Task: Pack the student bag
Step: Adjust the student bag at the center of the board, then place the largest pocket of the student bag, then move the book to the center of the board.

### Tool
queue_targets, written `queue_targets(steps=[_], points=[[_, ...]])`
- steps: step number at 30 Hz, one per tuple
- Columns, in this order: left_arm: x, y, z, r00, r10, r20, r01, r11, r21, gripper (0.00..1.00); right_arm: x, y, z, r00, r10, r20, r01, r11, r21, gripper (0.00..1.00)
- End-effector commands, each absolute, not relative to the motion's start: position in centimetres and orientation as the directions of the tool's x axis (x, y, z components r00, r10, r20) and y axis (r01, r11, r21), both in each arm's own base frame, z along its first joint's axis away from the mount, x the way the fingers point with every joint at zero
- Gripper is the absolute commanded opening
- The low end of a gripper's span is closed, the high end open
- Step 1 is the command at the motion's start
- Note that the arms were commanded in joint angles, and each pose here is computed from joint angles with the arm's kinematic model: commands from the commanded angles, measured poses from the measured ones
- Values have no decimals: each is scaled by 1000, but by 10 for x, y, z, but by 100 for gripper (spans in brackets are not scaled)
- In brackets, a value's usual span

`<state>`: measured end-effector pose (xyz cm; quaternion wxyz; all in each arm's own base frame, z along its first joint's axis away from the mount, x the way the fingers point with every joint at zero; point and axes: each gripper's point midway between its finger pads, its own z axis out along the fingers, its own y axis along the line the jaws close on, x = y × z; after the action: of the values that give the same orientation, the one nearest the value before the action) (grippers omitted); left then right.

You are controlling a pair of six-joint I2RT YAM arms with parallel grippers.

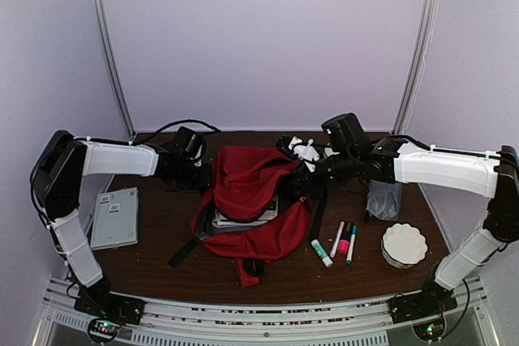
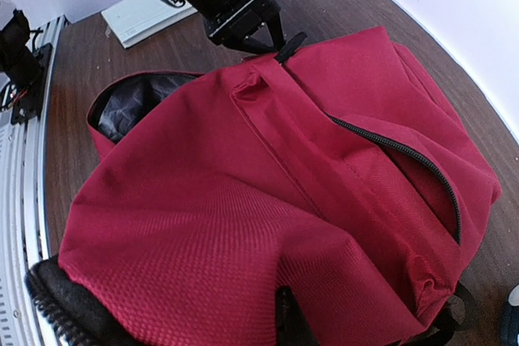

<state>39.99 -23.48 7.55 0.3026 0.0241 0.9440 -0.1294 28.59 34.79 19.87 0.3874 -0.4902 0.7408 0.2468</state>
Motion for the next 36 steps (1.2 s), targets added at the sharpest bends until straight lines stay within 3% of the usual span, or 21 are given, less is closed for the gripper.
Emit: queue_targets(steps=[1,2,5,12,15,18,24,28,36], points=[[387,-210,107,-794,13,-608,137,978,-157,0,272,339,196,-160,-593,-789,-946,320,-49,17],[380,-197,118,-789,20,-614,125,984,-128,1,266,337,191,-144,-616,-774,-956,288,-52,24],[356,-153,126,-806,23,-592,58,998,-41,27,251,332,188,-102,-638,-764,-978,203,-39,42],[304,-43,130,-814,-151,-561,-184,983,3,78,227,328,237,-80,-581,-810,-995,100,27,65],[292,-6,131,-790,-241,-564,-285,958,-10,92,209,327,264,-56,-528,-848,-998,46,37,72],[288,23,120,-786,-309,-535,-357,934,-15,97,199,325,280,-52,-495,-867,-999,15,52,76],[289,73,99,-763,-432,-481,-490,872,-7,98,213,329,284,-106,-459,-882,-992,106,64,77],[293,108,87,-734,-512,-446,-563,826,-22,98,210,330,284,-113,-443,-889,-992,100,76,76],[307,122,52,-827,-472,-306,-502,865,21,97,214,335,286,-134,-406,-904,-986,142,82,76]])
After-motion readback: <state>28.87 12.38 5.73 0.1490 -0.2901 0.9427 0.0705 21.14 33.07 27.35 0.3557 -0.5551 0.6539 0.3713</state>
